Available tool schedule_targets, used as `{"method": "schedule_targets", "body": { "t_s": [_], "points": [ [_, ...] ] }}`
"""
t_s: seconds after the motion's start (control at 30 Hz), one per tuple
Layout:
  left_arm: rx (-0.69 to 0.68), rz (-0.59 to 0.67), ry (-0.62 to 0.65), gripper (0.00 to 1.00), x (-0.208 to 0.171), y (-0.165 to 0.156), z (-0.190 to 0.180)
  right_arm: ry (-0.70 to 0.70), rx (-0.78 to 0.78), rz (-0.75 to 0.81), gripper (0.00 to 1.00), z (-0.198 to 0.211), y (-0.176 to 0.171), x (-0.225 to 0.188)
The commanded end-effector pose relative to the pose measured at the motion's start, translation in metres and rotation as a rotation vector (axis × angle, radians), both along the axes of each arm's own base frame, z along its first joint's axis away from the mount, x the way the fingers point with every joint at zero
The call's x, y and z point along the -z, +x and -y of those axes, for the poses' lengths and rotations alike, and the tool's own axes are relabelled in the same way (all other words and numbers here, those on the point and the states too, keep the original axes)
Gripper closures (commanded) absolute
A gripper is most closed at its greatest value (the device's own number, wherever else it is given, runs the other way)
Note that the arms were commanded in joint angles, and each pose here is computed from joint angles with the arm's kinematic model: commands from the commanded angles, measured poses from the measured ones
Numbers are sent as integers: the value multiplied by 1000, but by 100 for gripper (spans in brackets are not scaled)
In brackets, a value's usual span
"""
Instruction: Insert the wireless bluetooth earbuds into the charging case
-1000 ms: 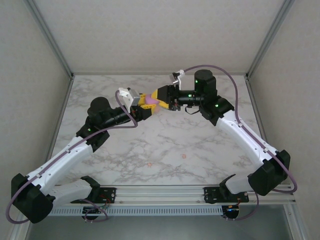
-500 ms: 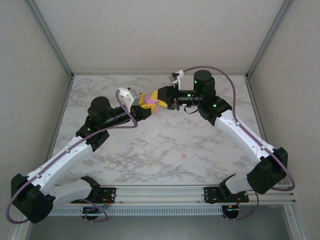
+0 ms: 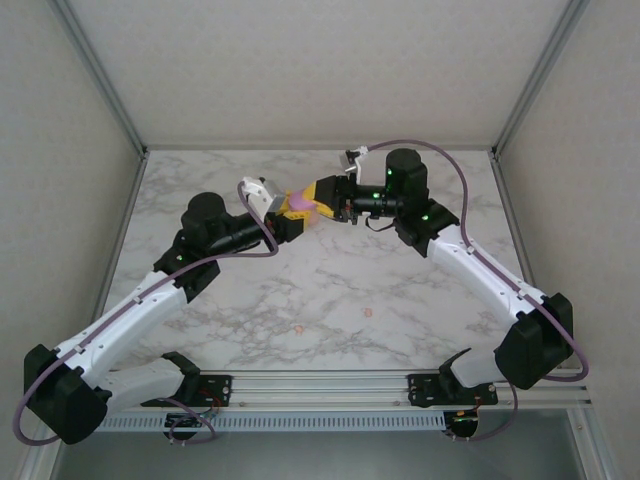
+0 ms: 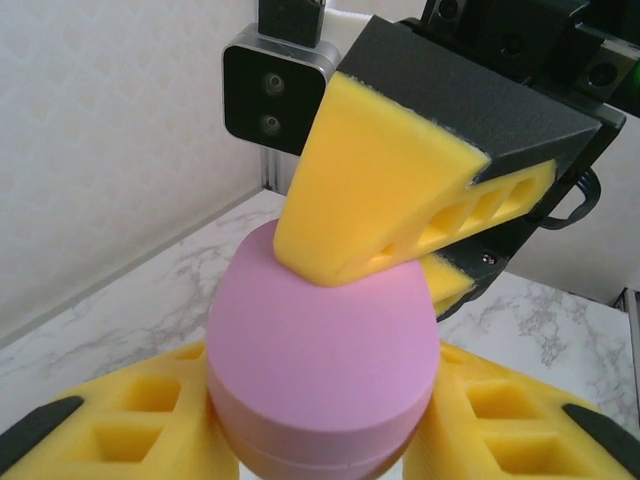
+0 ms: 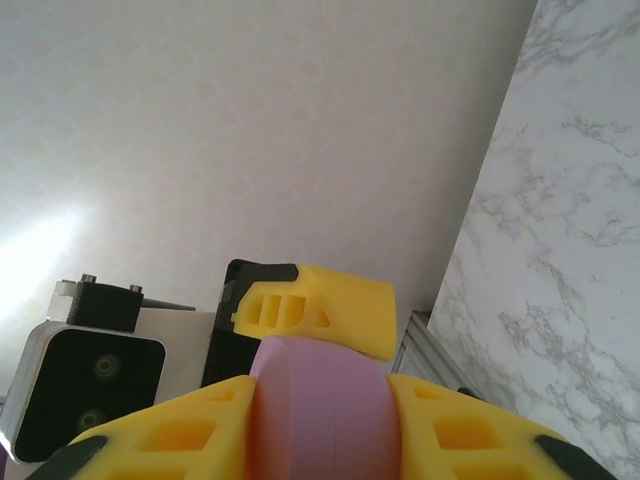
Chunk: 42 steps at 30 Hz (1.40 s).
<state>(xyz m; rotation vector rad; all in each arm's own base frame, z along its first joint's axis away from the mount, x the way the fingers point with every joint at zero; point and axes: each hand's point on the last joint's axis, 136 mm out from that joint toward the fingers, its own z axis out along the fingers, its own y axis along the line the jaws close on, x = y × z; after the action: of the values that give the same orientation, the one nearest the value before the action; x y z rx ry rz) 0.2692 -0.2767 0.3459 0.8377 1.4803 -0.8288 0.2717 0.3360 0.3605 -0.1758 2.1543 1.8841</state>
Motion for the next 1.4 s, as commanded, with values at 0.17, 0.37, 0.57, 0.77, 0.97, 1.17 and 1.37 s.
{"method": "schedule_targets", "body": {
  "t_s": [0.17,0.37,0.57,0.77,0.97,1.17,1.37],
  "points": [
    [3,35,8,55,-11,-1,2,9,77,20,93,5,8,-4],
    [0,39,15,54,-11,-1,2,8,105,21,94,10,11,-4],
    [0,37,26,50,-8,-1,2,-7,166,23,95,21,17,-1],
    [-15,26,35,45,-6,-2,-2,-54,335,-15,95,53,41,21],
    [-109,47,6,44,-17,3,-16,-297,572,-110,95,110,73,102],
    [-241,40,-60,37,-32,13,-37,-434,635,-258,95,143,97,198],
    [-375,-33,-124,29,-39,22,-59,-424,609,-313,95,144,126,254]
  ]
}}
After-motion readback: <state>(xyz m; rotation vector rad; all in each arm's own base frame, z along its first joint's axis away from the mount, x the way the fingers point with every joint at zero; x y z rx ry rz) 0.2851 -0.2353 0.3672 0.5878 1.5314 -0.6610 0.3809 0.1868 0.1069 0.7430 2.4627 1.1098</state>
